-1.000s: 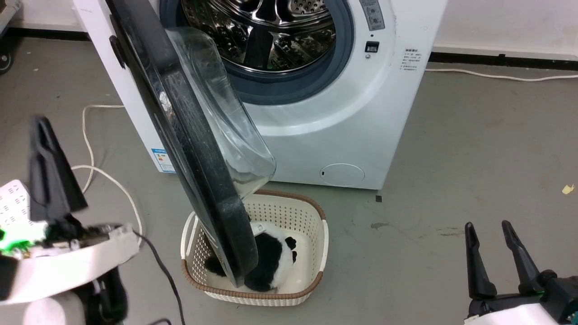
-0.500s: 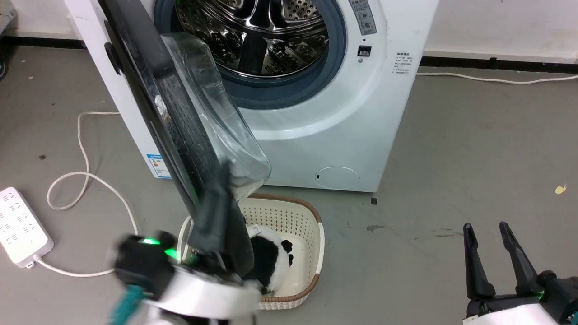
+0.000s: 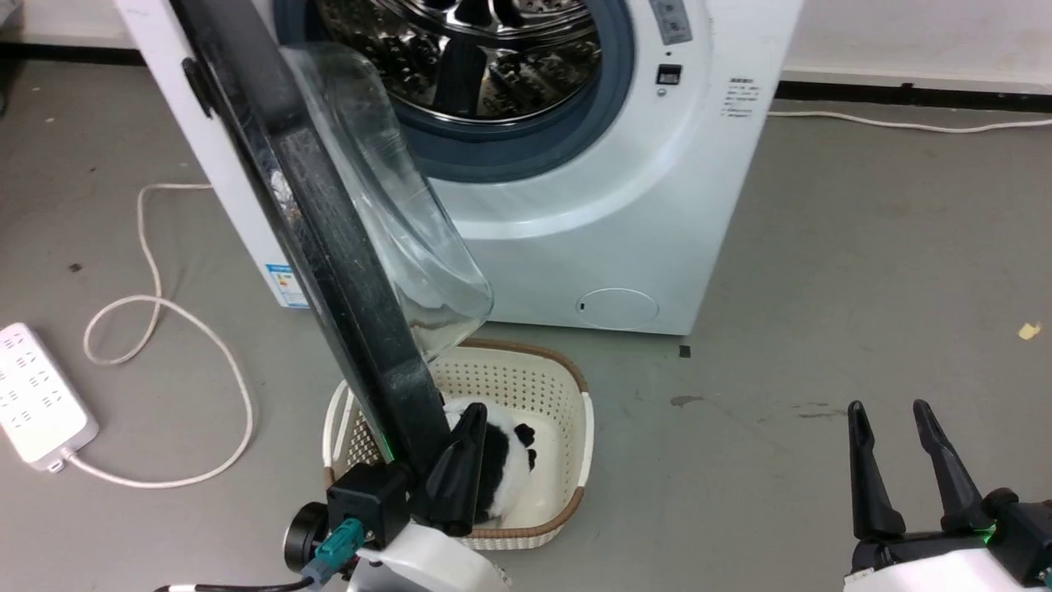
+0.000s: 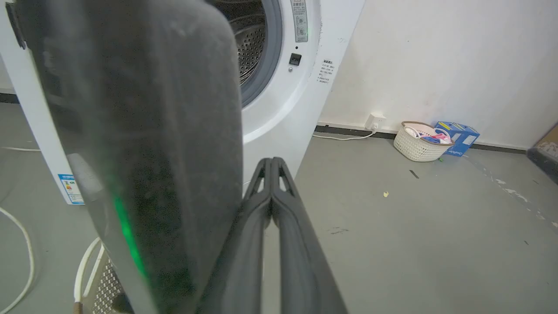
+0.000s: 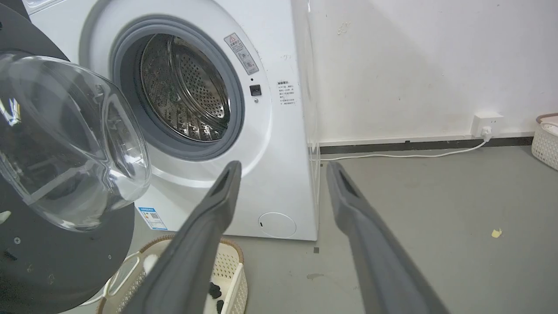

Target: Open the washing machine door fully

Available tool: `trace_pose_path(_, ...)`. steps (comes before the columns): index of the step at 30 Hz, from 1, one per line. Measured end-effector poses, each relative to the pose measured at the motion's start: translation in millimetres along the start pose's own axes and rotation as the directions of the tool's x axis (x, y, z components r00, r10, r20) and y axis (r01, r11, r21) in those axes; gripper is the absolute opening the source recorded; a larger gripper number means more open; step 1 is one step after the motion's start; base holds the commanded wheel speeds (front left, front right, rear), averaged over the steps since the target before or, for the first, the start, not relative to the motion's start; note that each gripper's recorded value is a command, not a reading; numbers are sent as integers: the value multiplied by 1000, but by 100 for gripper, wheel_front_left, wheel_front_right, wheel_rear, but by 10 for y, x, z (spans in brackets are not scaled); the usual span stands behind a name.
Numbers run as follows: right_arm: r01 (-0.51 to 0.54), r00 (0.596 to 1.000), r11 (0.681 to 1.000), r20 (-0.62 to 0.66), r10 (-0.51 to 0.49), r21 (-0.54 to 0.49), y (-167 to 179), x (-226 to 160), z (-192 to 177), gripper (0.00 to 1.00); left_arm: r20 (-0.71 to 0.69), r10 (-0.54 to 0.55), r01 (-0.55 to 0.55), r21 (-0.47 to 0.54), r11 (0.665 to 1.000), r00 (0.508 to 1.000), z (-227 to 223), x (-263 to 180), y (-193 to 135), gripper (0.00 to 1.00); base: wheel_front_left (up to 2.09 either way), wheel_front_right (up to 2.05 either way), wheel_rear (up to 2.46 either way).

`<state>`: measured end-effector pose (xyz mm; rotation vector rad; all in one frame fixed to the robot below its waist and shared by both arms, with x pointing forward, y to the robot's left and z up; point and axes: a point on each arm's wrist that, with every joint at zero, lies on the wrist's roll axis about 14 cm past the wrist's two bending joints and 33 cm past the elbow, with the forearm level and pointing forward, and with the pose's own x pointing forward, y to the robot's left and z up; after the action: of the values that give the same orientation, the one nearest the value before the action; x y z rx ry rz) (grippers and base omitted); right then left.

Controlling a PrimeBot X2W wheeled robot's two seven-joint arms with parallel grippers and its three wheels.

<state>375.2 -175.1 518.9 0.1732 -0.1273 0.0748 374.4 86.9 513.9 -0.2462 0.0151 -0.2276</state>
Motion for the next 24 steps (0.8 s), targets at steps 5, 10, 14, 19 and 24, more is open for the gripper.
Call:
trace_pose_path(5, -32, 999, 999, -12, 32, 10, 103, 65, -56, 100, 7, 60, -60, -2, 998, 998, -34, -56, 183, 0, 0, 0, 0)
trace_pose_path(10, -122, 992, 992, -27, 123, 39, 410, 201, -142, 100, 31, 230, -230, -4, 973, 973, 11, -293, 667, 0, 0, 0, 0)
trace_pose_path(14, -194, 980, 979, -38, 197, 56, 663, 282, -208, 100, 68, 343, -343, -11, 939, 937, 115, -490, 995, 0, 0, 0, 0)
trace_pose_path(19, -273, 958, 960, -70, 278, 67, 943, 363, -360, 100, 113, 494, -497, 3, 868, 862, 283, -782, 1538, 0, 0, 0, 0)
trace_pose_path(24, -308, 942, 949, -116, 315, 73, 1063, 436, -577, 100, 148, 594, -604, 32, 796, 791, 465, -931, 2004, 0, 0, 0, 0)
